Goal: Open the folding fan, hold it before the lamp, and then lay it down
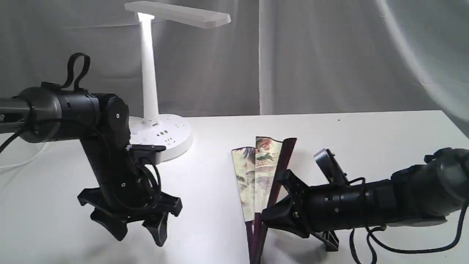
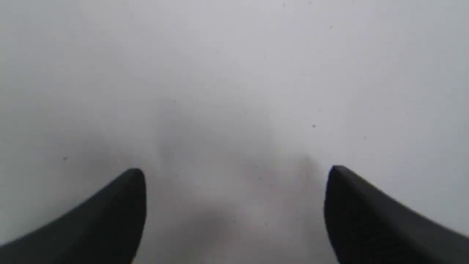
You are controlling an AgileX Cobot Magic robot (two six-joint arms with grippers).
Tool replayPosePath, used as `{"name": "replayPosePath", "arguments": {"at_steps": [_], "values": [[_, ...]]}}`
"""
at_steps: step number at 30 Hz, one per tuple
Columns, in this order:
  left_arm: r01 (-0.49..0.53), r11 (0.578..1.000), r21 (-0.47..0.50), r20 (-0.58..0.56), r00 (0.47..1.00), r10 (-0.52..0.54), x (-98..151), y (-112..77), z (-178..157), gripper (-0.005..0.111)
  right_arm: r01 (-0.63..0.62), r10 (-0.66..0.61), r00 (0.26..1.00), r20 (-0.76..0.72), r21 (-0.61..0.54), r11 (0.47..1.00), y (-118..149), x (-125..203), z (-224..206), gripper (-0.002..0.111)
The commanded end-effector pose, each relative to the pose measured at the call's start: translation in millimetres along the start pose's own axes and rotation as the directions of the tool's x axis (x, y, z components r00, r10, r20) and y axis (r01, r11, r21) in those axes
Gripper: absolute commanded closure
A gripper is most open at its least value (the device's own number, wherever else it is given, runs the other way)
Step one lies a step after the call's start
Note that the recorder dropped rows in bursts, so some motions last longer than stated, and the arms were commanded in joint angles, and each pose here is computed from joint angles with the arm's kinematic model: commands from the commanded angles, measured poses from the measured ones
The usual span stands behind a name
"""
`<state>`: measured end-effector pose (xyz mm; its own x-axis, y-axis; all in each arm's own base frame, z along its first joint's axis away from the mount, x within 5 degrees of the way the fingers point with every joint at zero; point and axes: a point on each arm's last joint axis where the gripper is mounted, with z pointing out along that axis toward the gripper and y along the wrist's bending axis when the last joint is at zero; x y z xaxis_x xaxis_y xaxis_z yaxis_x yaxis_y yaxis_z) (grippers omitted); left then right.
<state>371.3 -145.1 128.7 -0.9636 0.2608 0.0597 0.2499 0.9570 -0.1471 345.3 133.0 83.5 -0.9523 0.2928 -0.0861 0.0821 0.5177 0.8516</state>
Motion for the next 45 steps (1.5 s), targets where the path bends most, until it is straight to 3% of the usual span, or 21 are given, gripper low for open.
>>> {"name": "replayPosePath", "arguments": {"at_steps": [1, 9, 22, 28, 35, 41, 45], "values": [[-0.040, 0.998, 0.051, 0.033, 0.999, 0.038, -0.9, -4.9, -4.7, 0.040, 0.050, -0.053, 0.998, -0.040, -0.058, 0.997, 3.6, 4.5, 0.6, 0.108], [-0.071, 0.994, 0.082, 0.050, 0.997, 0.067, -2.2, -7.9, -5.0, 0.040, 0.100, -0.112, 0.992, -0.051, -0.194, 0.976, 20.4, 3.0, -12.4, 0.108], [-0.099, 0.987, 0.126, 0.102, 0.991, 0.086, -1.2, -15.1, -20.6, 0.040, 0.240, -0.250, 0.968, -0.016, -0.235, 0.942, 59.8, 3.7, -38.5, 0.108], [-0.126, 0.990, 0.069, 0.207, 0.972, 0.109, 4.3, -15.8, -58.4, 0.040, 0.294, -0.304, 0.953, 0.000, -0.257, 0.921, 77.8, 6.4, -51.0, 0.108], [-0.139, 0.990, 0.038, 0.397, 0.911, 0.113, 13.8, -17.2, -88.6, 0.040, 0.301, -0.314, 0.949, -0.008, -0.261, 0.917, 91.2, 10.1, -61.6, 0.108], [-0.149, 0.988, -0.029, 0.492, 0.859, 0.144, 32.9, -11.5, -93.2, 0.040, 0.274, -0.290, 0.957, -0.022, -0.268, 0.924, 95.0, 11.8, -64.6, 0.108], [-0.132, 0.990, -0.049, 0.536, 0.833, 0.138, 48.4, -6.4, -83.6, 0.049, 0.273, -0.293, 0.956, -0.030, -0.278, 0.921, 95.7, 12.7, -64.9, 0.108]]}}
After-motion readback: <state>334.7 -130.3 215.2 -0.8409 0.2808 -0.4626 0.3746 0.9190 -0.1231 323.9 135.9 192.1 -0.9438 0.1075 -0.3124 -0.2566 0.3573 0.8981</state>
